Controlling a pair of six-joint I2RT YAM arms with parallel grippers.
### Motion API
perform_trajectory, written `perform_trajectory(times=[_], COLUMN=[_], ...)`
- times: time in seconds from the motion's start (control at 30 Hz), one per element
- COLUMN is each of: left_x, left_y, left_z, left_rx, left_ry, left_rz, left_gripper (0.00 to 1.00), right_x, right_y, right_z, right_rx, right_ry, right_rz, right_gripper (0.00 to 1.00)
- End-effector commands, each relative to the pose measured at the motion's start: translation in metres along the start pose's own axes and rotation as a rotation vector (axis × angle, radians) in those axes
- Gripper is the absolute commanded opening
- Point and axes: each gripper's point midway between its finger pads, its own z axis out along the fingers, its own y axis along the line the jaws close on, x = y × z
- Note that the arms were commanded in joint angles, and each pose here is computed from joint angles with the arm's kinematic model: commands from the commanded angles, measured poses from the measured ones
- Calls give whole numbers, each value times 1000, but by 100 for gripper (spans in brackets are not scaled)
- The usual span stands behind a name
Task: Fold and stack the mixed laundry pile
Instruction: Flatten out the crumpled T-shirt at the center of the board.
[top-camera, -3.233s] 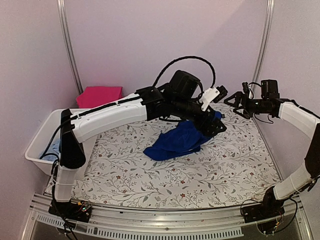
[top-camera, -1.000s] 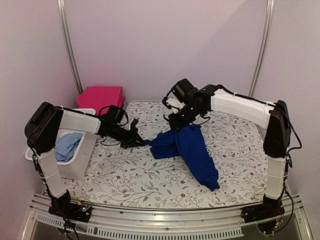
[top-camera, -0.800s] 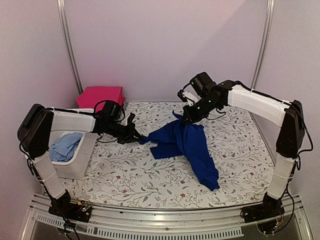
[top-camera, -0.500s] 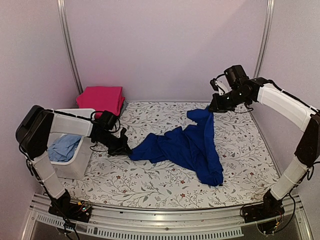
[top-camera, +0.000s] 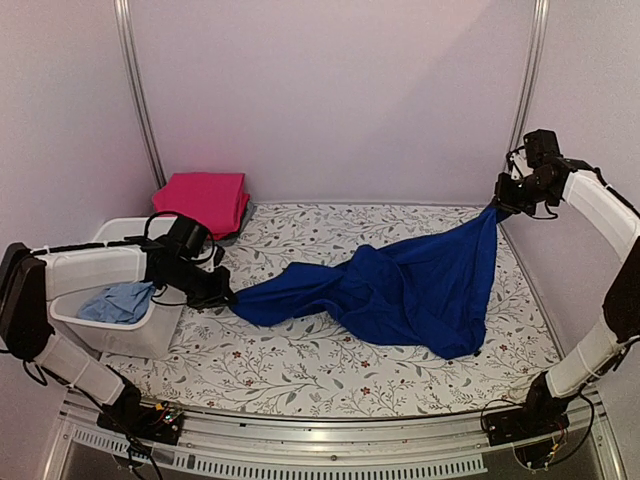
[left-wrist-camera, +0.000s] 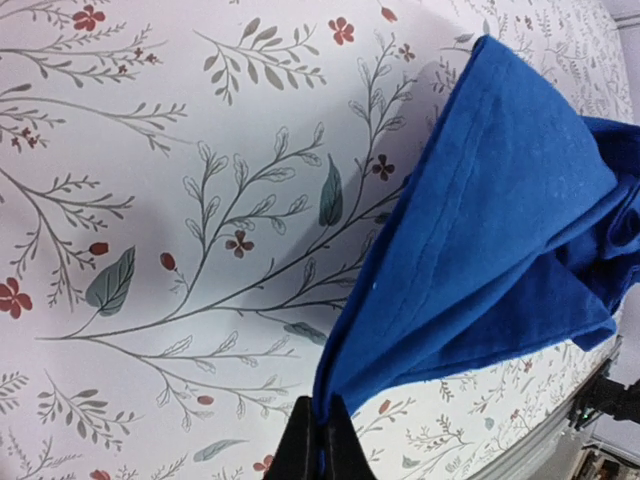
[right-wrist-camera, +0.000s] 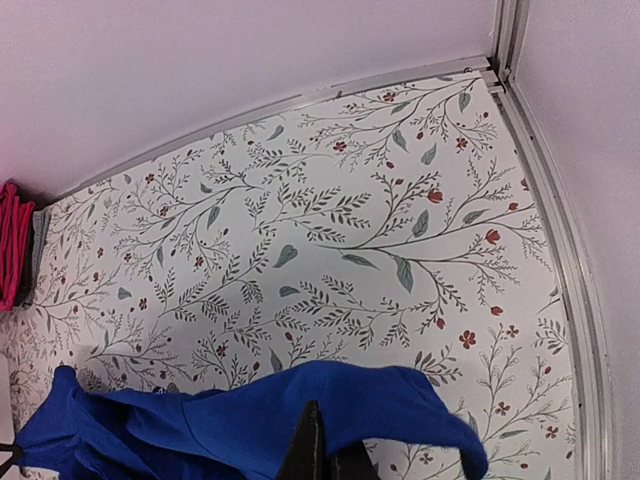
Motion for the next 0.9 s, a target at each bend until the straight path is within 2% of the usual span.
perform_trajectory(times=[0.0,0.13,0.17,0.2,0.27,0.3,0.43,0.5,0.57,0.7,0.87], left_x=[26,35,35,35,32,32,30,25,21,16,13], left_y=[11,9,10,9,9,9,22,30,28,19,14], left_z=[6,14,16,17,18,19,19,18,19,27,31], left_rx=[-27,-65,-68,-67,-68,-73,-129,-156,-142,-99,-80], left_ry=[69,88,92,92,86,85,72,62,57,75,79], left_rz=[60,104,95,88,74,66,25,1,-5,3,12], left_gripper=[0,0,0,0,0,0,0,0,0,0,0], right_x=[-20,-35,-33,-35,-33,-26,-7,10,24,52,105], right_y=[-4,7,7,7,6,4,-1,-8,7,87,172], right_z=[20,64,82,90,105,113,108,102,94,71,79], right_rx=[-1,-59,-65,-62,-51,-48,-27,2,-69,-356,-515], right_ry=[-58,-15,18,38,92,126,145,184,202,222,351], right_rz=[4,-16,-16,-19,-26,-30,-48,-48,-65,-185,-347], right_gripper=[0,0,4,12,40,49,69,72,72,70,65])
